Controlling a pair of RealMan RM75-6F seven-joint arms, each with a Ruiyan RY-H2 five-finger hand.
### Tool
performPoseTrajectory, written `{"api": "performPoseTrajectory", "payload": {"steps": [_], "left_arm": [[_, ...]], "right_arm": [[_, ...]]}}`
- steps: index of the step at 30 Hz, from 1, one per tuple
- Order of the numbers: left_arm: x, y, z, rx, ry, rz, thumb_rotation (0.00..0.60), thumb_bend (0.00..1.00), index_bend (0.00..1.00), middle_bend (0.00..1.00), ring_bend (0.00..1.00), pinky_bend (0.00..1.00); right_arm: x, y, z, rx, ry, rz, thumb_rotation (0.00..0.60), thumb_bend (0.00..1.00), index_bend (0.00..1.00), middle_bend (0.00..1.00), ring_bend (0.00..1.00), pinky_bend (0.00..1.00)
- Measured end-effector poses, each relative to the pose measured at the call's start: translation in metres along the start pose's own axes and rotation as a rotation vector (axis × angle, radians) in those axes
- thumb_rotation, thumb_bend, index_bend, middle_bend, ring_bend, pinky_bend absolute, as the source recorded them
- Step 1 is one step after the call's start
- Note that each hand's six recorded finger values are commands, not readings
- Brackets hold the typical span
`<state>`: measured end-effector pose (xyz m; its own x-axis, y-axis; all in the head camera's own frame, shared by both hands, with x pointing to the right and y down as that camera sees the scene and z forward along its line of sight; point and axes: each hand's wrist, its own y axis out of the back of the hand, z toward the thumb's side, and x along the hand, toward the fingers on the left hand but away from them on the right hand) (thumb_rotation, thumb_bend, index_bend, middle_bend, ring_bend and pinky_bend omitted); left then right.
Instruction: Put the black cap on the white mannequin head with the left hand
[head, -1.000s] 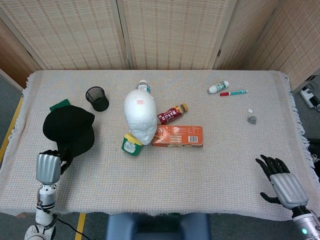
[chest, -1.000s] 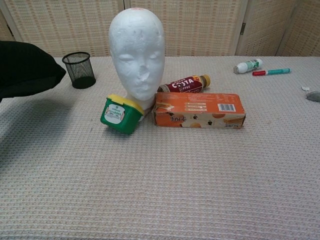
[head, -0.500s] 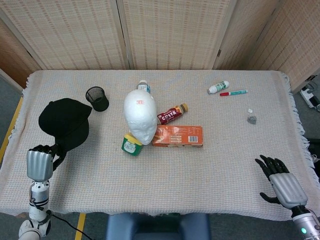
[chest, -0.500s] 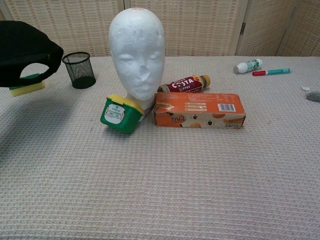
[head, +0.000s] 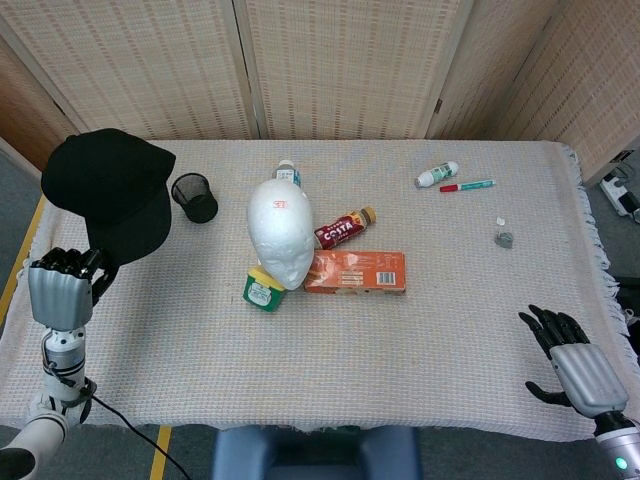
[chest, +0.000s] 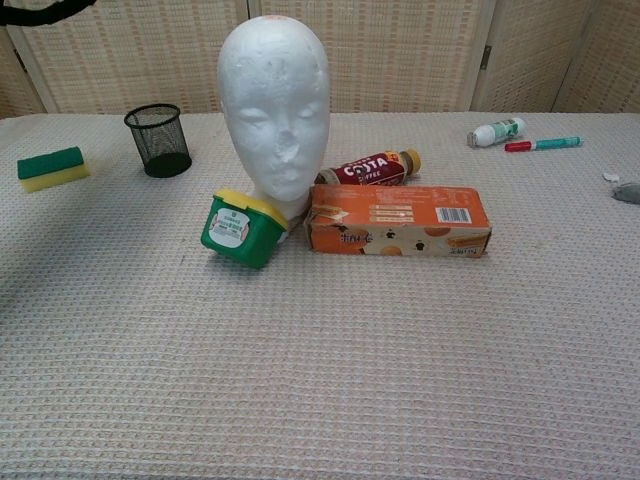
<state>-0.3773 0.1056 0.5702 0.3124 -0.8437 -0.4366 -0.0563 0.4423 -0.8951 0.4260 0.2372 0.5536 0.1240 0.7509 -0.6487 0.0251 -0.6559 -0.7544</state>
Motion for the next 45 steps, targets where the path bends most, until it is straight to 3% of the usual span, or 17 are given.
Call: {"api": "performPoseTrajectory", "payload": {"steps": [10, 18, 27, 38, 39, 41, 43, 45], "left_arm": [[0.059, 0.003, 0.055, -0.049, -0.078, 0.087, 0.6, 0.46, 0.75, 1.0, 1.0, 1.0], [0.089, -0.006, 0.121, -0.065, -0.191, 0.084, 0.6, 0.46, 0.75, 1.0, 1.0, 1.0], [0.068, -0.028, 0.179, -0.116, -0.28, 0.001, 0.6, 0.46, 0.75, 1.0, 1.0, 1.0], [0.012, -0.046, 0.187, -0.141, -0.322, -0.107, 0.6, 0.44, 0.73, 1.0, 1.0, 1.0], [0.007, -0.047, 0.186, -0.145, -0.322, -0.117, 0.6, 0.4, 0.67, 1.0, 1.0, 1.0], [0.001, -0.05, 0.183, -0.135, -0.313, -0.137, 0.6, 0.3, 0.45, 1.0, 1.0, 1.0], [-0.005, -0.053, 0.178, -0.121, -0.295, -0.163, 0.6, 0.2, 0.14, 1.0, 0.98, 1.0], [-0.009, -0.052, 0.172, -0.119, -0.275, -0.176, 0.6, 0.16, 0.02, 1.0, 0.96, 1.0]], "right_arm": [[0.004, 0.014, -0.009, -0.037, -0.013, -0.036, 0.6, 0.15, 0.0, 0.0, 0.0, 0.0], [0.004, 0.023, -0.019, -0.067, -0.03, -0.052, 0.6, 0.15, 0.0, 0.0, 0.0, 0.0], [0.006, 0.031, -0.027, -0.086, -0.034, -0.055, 0.6, 0.15, 0.0, 0.0, 0.0, 0.0], [0.008, 0.032, -0.026, -0.08, -0.032, -0.062, 0.6, 0.15, 0.0, 0.0, 0.0, 0.0], [0.008, 0.031, -0.025, -0.078, -0.027, -0.059, 0.6, 0.15, 0.0, 0.0, 0.0, 0.0], [0.008, 0.03, -0.022, -0.076, -0.018, -0.056, 0.6, 0.15, 0.0, 0.0, 0.0, 0.0], [0.009, 0.03, -0.021, -0.076, -0.014, -0.056, 0.6, 0.15, 0.0, 0.0, 0.0, 0.0], [0.01, 0.031, -0.021, -0.077, -0.017, -0.06, 0.6, 0.15, 0.0, 0.0, 0.0, 0.0]]}}
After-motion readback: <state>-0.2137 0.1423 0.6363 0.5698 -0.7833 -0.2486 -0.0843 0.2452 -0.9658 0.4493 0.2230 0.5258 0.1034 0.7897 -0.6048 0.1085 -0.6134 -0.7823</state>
